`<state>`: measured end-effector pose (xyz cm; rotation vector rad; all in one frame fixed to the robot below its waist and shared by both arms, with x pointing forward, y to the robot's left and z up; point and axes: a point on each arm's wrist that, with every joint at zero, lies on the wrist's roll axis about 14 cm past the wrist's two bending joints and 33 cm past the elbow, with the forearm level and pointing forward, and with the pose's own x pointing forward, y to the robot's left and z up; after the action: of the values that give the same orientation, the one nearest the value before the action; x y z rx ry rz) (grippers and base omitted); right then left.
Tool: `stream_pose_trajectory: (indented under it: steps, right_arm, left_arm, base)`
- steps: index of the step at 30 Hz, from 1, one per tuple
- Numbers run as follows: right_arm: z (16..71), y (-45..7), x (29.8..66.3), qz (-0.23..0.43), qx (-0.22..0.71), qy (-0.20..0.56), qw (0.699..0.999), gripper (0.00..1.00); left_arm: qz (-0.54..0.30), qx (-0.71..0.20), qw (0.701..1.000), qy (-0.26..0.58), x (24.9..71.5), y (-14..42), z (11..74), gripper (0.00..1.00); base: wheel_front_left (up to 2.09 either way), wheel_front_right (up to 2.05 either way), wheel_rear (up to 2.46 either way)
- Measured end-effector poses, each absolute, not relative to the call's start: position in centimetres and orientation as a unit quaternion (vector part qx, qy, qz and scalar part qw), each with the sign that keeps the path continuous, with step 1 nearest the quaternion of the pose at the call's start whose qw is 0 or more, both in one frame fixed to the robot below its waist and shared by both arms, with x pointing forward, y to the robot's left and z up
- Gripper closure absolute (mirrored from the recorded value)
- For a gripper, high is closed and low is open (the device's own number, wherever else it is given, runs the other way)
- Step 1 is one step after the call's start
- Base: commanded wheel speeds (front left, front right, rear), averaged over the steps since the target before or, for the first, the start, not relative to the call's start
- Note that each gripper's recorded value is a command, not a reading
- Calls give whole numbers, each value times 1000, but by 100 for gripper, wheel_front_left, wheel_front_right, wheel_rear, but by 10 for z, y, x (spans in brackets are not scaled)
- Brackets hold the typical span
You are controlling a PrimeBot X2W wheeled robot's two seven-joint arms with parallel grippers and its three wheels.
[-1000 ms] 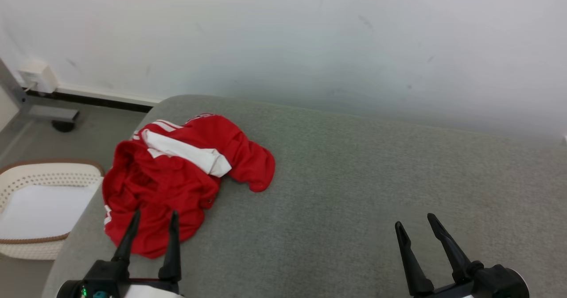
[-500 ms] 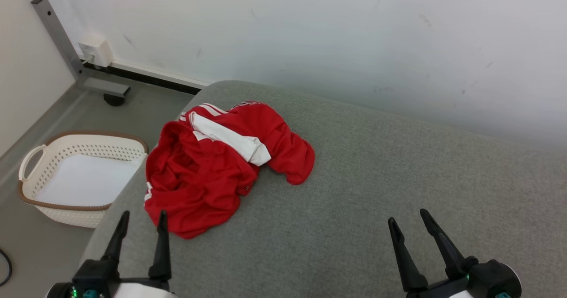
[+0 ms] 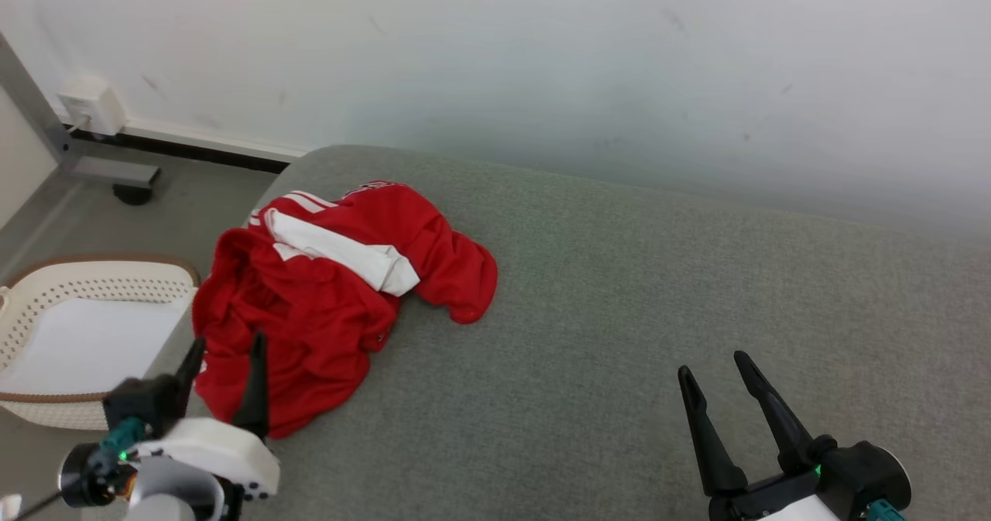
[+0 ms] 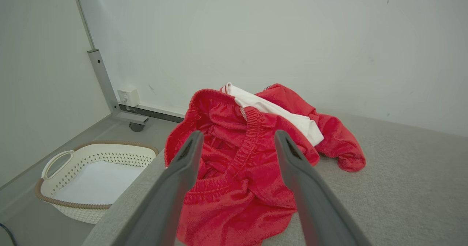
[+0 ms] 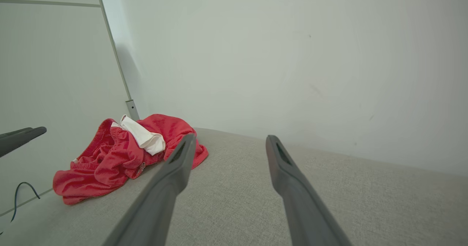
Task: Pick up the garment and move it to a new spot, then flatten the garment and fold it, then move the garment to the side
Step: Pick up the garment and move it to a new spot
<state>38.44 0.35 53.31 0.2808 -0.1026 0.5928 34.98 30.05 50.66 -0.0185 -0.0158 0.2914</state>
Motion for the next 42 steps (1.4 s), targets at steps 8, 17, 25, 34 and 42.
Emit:
stream_pose_trajectory:
  steps: [8, 17, 25, 34, 42]
  right_arm:
    - [532, -21, 395, 256, 137, -55, 955, 0]
    - [525, -59, 407, 201, 129, -55, 969, 0]
    - [520, -88, 408, 161, 119, -52, 978, 0]
    - [523, -101, 403, 144, 112, -58, 982, 0]
    - [535, -101, 396, 145, 112, -74, 980, 0]
  left_arm:
    - [119, -33, 988, 92, 397, 305, 483, 0]
    - [103, -75, 957, 262, 418, 300, 412, 0]
    - [82, -83, 904, 411, 407, 286, 356, 0]
    - [65, -85, 906, 409, 408, 276, 355, 100]
    - [52, -67, 928, 363, 404, 276, 377, 100]
  base:
    - [0, 0, 0]
    - [0, 0, 0]
    - [0, 0, 0]
    - [0, 0, 0]
    - [0, 0, 0]
